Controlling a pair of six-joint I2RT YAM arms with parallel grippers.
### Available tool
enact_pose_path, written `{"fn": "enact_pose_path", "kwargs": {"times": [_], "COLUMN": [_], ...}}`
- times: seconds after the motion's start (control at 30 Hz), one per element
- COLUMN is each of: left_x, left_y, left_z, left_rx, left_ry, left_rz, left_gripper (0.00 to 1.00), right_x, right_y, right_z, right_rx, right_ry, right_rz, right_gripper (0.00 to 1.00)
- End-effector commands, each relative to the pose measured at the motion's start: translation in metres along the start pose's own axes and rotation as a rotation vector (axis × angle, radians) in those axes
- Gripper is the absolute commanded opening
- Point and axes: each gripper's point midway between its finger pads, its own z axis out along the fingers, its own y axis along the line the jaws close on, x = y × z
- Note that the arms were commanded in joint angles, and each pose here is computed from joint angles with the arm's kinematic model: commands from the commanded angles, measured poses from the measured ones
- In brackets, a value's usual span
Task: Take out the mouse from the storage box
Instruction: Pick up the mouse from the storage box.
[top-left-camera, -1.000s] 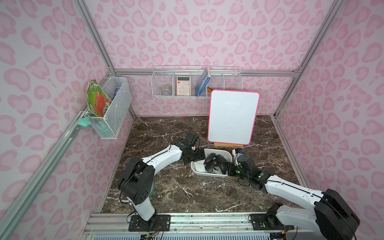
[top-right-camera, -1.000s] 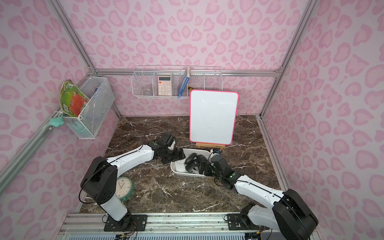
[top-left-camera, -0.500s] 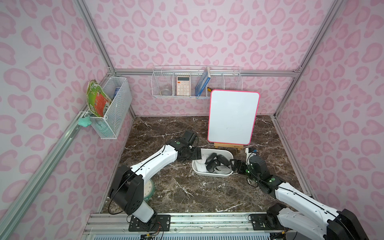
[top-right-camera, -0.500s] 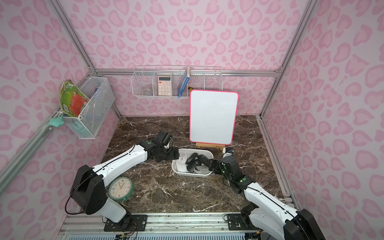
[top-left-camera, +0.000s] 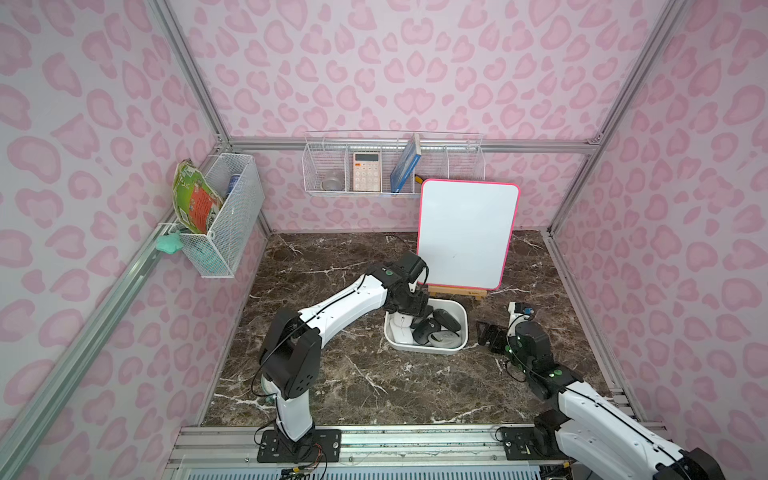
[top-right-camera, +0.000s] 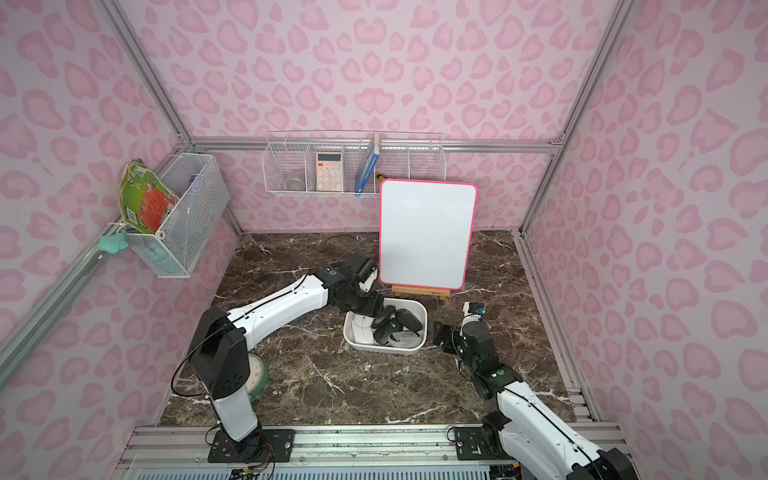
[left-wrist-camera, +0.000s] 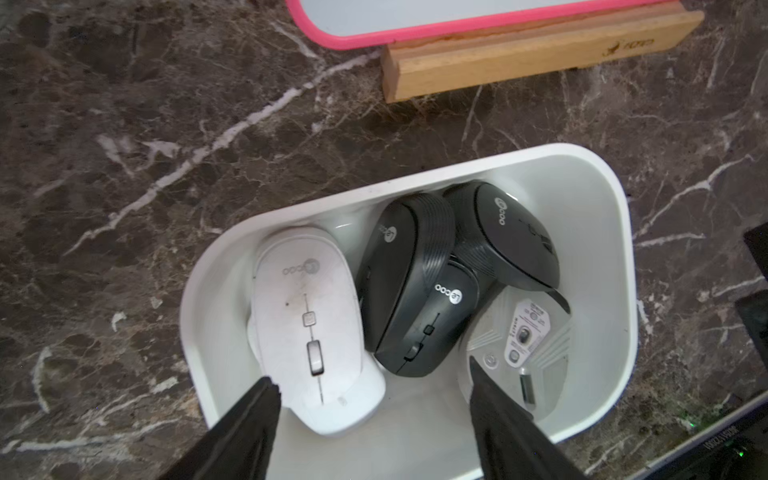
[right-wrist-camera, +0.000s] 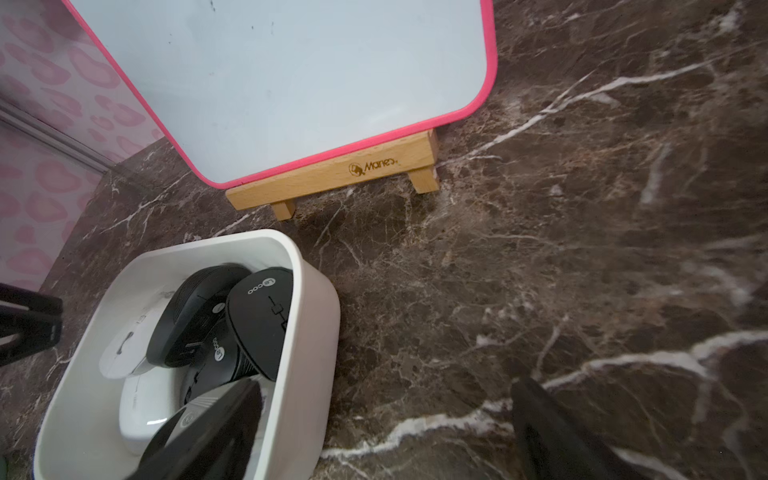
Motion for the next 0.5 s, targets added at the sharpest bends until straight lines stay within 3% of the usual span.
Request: {"fn": "enact_pose_path", "kwargs": {"times": [0.0,0.47], "left_x": [0.007,0.006], "left_y": [-0.003,-0.010], "left_z": [0.009,0.058], "left_rx": [-0.017,-0.089], "left_ry": [0.065,0.147], "left_rz": [0.057,0.116], "left_gripper": [0.76,0.62], "right_x": [-0.008,-0.008], "right_y": [0.004,0.002], "right_z": [-0.002,-0.006], "right_rx": [-0.030,-0.045], "right_ry": [-0.042,-0.059], "right_rz": [-0.007,-0.024], "right_gripper": [0.96,0.96]}}
